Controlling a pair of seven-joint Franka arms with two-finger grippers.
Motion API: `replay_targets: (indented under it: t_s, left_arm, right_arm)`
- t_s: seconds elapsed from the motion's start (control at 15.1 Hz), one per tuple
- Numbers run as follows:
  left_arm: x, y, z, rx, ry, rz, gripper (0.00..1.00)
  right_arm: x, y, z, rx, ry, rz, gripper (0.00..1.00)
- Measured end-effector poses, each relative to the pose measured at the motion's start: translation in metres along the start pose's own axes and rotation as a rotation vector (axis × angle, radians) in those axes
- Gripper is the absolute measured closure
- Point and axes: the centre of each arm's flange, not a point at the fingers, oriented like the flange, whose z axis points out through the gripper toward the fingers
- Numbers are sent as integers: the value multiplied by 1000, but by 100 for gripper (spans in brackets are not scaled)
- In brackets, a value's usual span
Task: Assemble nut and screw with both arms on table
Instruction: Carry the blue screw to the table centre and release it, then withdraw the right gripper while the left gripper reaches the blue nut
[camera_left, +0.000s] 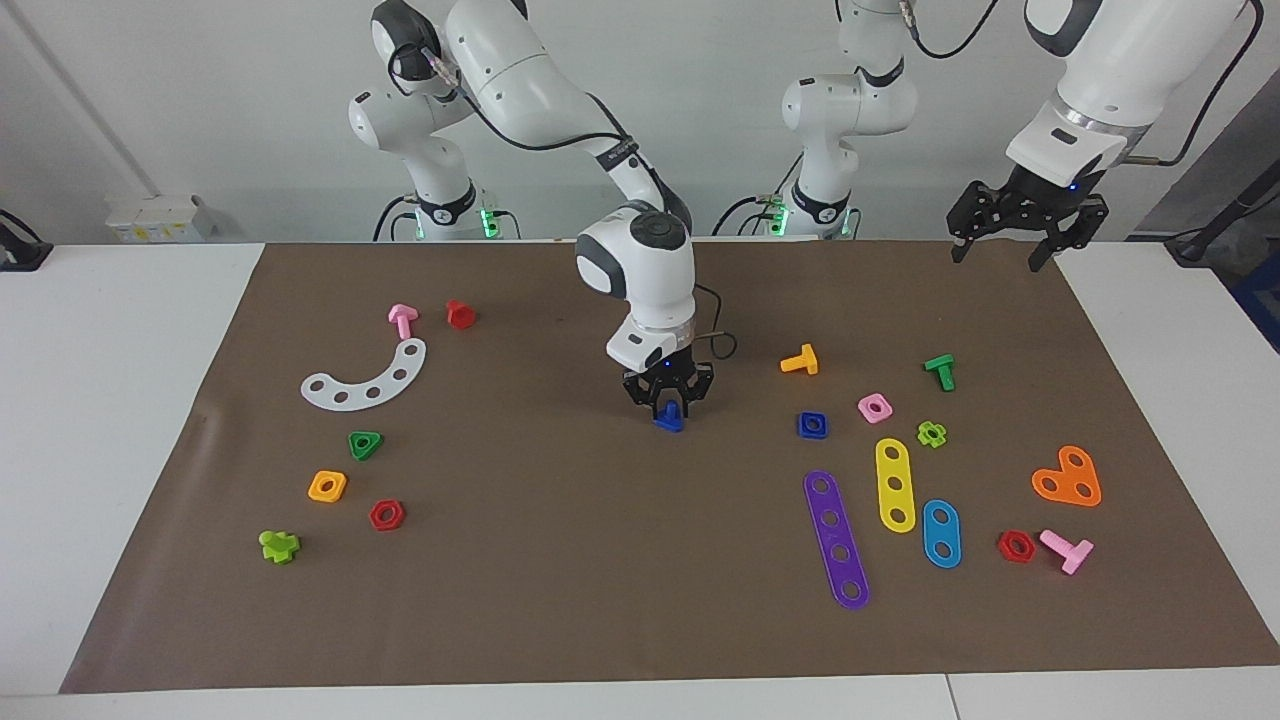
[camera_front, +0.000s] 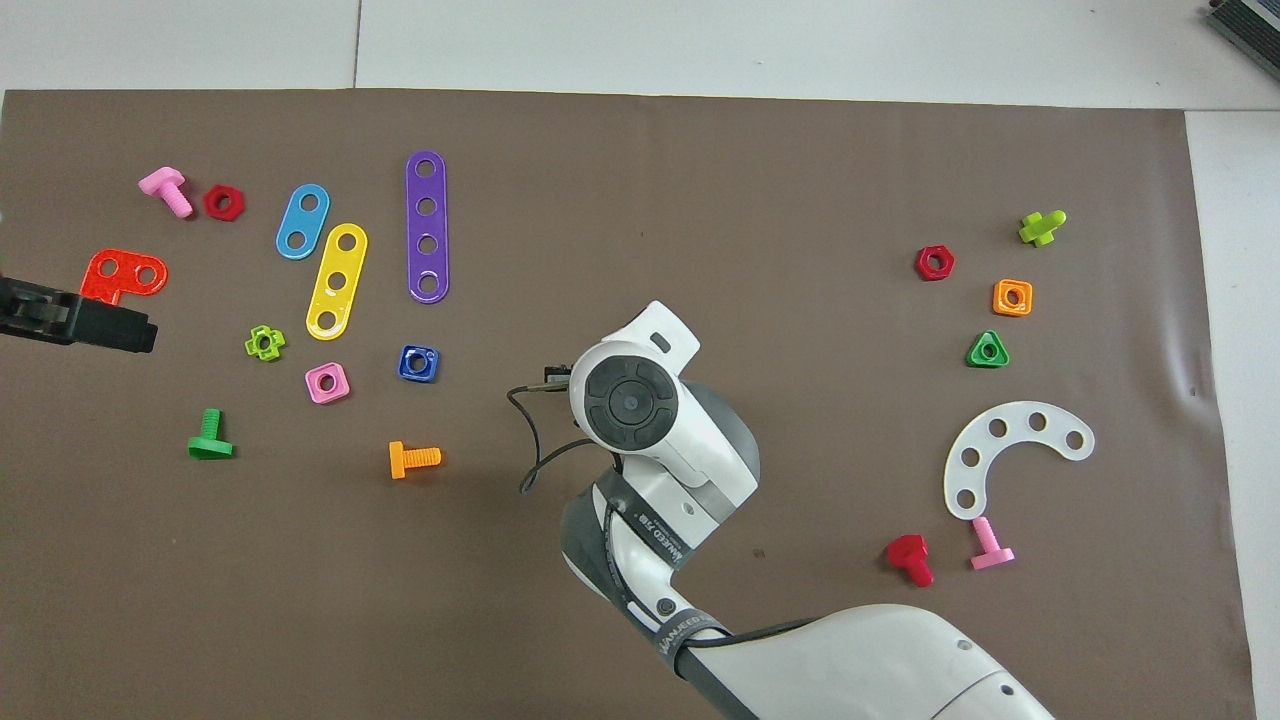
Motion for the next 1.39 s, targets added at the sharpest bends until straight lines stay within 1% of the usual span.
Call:
replay_targets:
  t_s: [0.13,0.2,0.4,0.53,0.79,0.93,1.12,1.32,1.39]
  left_arm:
    - [2,7,3,1,4,11,1]
    - [4,13,4,2,11,15,1]
    - [11,30,20,4,23,10,2]
    - [16,41,39,4,29,10,3]
    - [23,60,93,4,35,21,0]
    - [26,72,124,2,40,21,0]
    - [33,78,168,-4,40,24,0]
    - [37,82,209,-8,74,18,0]
    - [36,84,221,-9,81,17,0]
  right_arm:
    - [20,14,-29,5,29,32,7]
    - [32,27,-49,2,39,58,0]
    - [66,83,-109,-24,57,128,0]
    - [83,124,-134,-50,53,146,0]
    - [110,221,-175,-103,30,205,0]
    - [116,266,-197,-109,12,243,0]
    - [115,314,-227,-105,-13,216,0]
    - [100,355,-267,-123,-74,185,0]
    - [93,367,-285,-115,-90,170,0]
